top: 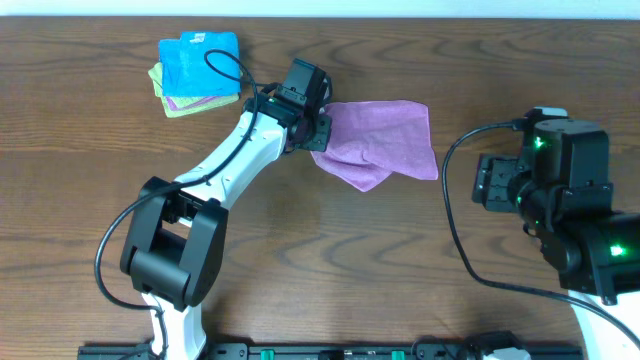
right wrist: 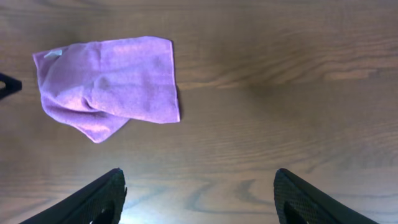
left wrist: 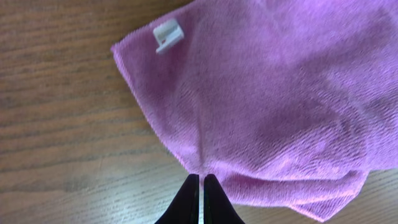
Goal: Fold the cloth
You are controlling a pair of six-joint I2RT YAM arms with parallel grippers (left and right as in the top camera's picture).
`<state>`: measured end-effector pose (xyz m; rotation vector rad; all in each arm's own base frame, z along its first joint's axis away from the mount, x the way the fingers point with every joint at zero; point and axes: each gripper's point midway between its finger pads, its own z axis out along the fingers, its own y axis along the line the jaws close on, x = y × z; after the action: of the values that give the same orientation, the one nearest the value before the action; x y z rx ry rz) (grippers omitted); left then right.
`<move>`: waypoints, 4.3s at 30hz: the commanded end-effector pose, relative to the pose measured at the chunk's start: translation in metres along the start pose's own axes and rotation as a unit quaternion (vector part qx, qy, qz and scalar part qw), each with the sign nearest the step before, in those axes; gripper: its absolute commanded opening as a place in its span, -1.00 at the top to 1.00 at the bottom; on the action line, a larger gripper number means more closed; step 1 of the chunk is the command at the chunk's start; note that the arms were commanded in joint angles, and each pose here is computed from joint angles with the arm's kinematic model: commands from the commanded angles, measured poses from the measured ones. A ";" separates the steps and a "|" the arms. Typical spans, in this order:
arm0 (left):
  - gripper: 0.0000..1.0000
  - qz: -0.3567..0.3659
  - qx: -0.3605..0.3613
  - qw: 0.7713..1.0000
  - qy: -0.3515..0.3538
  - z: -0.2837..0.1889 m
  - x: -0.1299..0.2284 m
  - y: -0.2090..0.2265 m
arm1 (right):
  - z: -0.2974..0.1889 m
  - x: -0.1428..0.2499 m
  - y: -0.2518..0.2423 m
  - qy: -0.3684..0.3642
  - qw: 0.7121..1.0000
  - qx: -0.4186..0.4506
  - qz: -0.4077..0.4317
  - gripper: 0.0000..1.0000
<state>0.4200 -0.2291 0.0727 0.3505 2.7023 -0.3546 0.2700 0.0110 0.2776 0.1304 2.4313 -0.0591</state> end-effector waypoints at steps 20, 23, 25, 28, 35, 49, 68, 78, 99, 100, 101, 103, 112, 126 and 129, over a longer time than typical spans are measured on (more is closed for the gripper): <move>0.89 0.031 -0.004 0.997 -0.075 -0.002 -0.047 0.011 | -0.001 0.003 -0.001 0.004 1.000 -0.002 -0.012 -0.33; 0.88 0.031 -0.002 0.998 -0.062 0.009 -0.042 0.012 | -0.001 0.004 0.000 0.007 1.000 -0.007 -0.012 -0.27; 0.89 0.035 0.002 0.998 -0.055 0.016 -0.039 0.011 | -0.001 0.004 0.000 0.007 1.000 -0.007 -0.012 -0.25; 0.89 0.036 0.010 0.999 -0.037 0.028 -0.035 0.009 | -0.001 0.004 0.000 0.007 1.000 -0.007 -0.012 -0.27; 0.89 0.041 0.007 0.999 -0.015 0.041 -0.046 0.009 | -0.001 0.005 0.000 0.010 1.000 -0.007 -0.013 -0.26; 0.90 0.036 -0.017 0.999 0.012 0.057 -0.034 0.023 | -0.001 0.006 0.001 0.011 1.000 -0.010 -0.013 -0.28; 0.89 0.049 -0.043 0.998 0.025 0.067 -0.027 0.034 | -0.001 0.006 0.004 0.012 1.000 -0.018 -0.017 -0.29; 0.89 0.052 -0.043 0.997 0.026 0.081 -0.024 0.037 | 0.007 0.008 0.009 0.028 0.999 -0.026 -0.026 -0.28; 0.89 0.115 -0.066 0.991 -0.016 0.081 -0.046 0.039 | 0.015 0.005 0.012 0.032 0.998 -0.030 -0.037 -0.28; 0.89 0.115 -0.065 0.991 -0.015 0.081 -0.046 0.038 | 0.015 0.005 0.012 0.032 0.998 -0.030 -0.037 -0.28; 0.88 0.116 -0.063 0.991 -0.014 0.081 -0.045 0.037 | 0.015 0.005 0.012 0.032 0.998 -0.030 -0.037 -0.28; 0.89 0.117 -0.061 0.991 -0.011 0.081 -0.043 0.035 | 0.015 0.005 0.012 0.032 0.998 -0.030 -0.037 -0.28; 0.89 0.123 -0.063 0.990 -0.010 0.082 -0.042 0.031 | 0.015 0.006 0.012 0.034 0.998 -0.029 -0.037 -0.28; 0.89 0.124 -0.067 0.990 -0.006 0.094 -0.038 0.036 | 0.015 0.006 0.012 0.034 0.998 -0.030 -0.037 -0.27; 0.88 0.124 -0.079 0.989 -0.016 0.094 -0.044 0.041 | 0.015 0.006 0.012 0.034 0.998 -0.030 -0.037 -0.28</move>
<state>0.4957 -0.2319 0.0051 0.6083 2.6042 -0.1192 0.2772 0.0243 0.2627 0.0277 2.4985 -0.0099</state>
